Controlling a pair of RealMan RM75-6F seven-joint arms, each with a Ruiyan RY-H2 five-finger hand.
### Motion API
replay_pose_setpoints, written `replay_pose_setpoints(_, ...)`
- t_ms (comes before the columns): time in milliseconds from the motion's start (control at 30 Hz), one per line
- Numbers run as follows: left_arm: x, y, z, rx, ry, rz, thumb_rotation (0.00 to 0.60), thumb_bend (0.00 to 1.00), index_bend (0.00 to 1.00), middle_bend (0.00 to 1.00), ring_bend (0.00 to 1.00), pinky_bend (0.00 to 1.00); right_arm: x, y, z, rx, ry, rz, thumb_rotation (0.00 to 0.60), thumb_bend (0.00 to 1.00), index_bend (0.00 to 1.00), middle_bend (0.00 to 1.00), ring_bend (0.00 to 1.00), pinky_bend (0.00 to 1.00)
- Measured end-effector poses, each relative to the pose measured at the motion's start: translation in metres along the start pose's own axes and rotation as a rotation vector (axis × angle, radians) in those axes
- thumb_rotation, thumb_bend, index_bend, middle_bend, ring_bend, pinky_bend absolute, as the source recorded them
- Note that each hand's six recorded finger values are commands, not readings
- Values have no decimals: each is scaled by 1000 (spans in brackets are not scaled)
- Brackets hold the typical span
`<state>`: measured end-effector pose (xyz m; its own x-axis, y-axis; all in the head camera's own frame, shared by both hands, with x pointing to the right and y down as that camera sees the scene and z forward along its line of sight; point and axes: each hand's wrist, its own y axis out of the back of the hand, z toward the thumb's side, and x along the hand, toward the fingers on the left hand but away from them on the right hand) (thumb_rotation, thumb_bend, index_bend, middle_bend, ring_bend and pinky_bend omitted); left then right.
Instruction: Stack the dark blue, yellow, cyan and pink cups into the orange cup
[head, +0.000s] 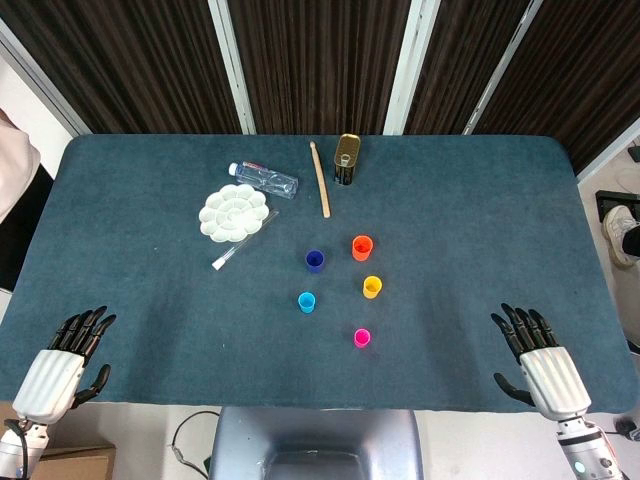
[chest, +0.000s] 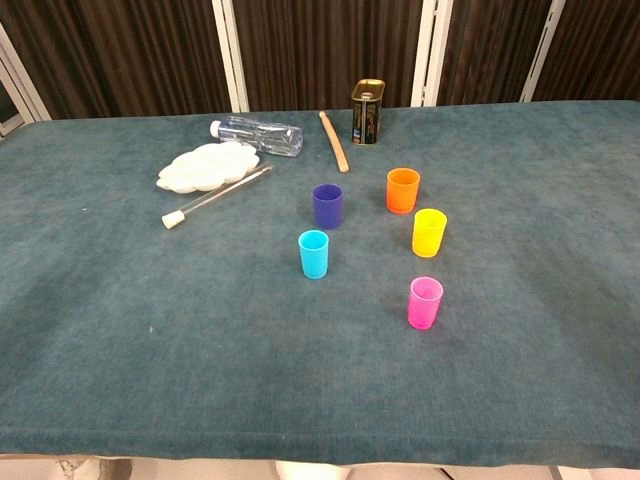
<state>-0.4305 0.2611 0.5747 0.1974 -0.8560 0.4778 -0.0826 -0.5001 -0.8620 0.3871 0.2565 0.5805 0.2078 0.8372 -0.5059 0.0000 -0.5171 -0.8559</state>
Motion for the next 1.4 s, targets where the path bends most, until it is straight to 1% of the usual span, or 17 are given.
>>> replay_pose_setpoints(200,2,0,-1,-8,1,0,600,463,0,0,0,110,-8,-1,2,-10,14,-1,600,370,0,0,0,0)
replay_pose_setpoints(300,4,0,-1,-13,1,-2,600,461,0,0,0,110,-20,1,8,-34,38,-8,600,370,0,0,0,0)
replay_pose_setpoints(400,4,-1,1,-14,-5,-2,600,461,0,0,0,111,-44,8,21,-56,79,-17,600,370,0,0,0,0)
replay_pose_setpoints(500,3,0,1,-13,-7,2,600,461,0,0,0,110,-77,16,39,-68,119,-19,600,370,27,0,0,0)
replay_pose_setpoints(567,3,1,0,-13,-4,3,600,461,0,0,0,110,-108,22,58,-70,150,-11,600,370,68,0,0,0)
replay_pose_setpoints(600,3,1,-1,-13,0,3,600,461,0,0,0,110,-116,23,64,-69,157,-9,600,370,89,0,0,0)
replay_pose_setpoints(633,3,1,-2,-12,2,3,600,461,0,0,0,110,-132,25,75,-63,170,-6,600,370,113,0,0,0)
replay_pose_setpoints(700,3,2,-2,-11,4,4,600,460,0,0,0,111,-153,27,93,-46,188,-4,600,370,158,0,0,0)
replay_pose_setpoints(800,2,3,-3,-10,6,4,600,461,0,0,0,110,-185,27,127,-7,214,-7,600,370,218,0,0,0)
replay_pose_setpoints(867,1,3,-4,-10,7,3,600,460,0,0,0,110,-207,23,152,21,226,-4,600,370,243,0,0,0)
replay_pose_setpoints(967,0,4,-5,-11,10,3,600,461,0,0,0,110,-235,11,179,60,215,17,600,370,280,0,0,0)
replay_pose_setpoints(1133,-1,7,-9,-18,19,7,600,462,0,0,0,110,-270,-11,202,114,169,52,600,370,302,0,0,0)
replay_pose_setpoints(1233,-2,8,-10,-21,21,11,600,460,0,0,0,110,-285,-20,216,134,154,62,600,375,305,0,0,0)
replay_pose_setpoints(1400,-2,11,-11,-26,20,20,600,460,0,0,0,110,-300,-32,239,154,148,71,600,387,316,0,0,0)
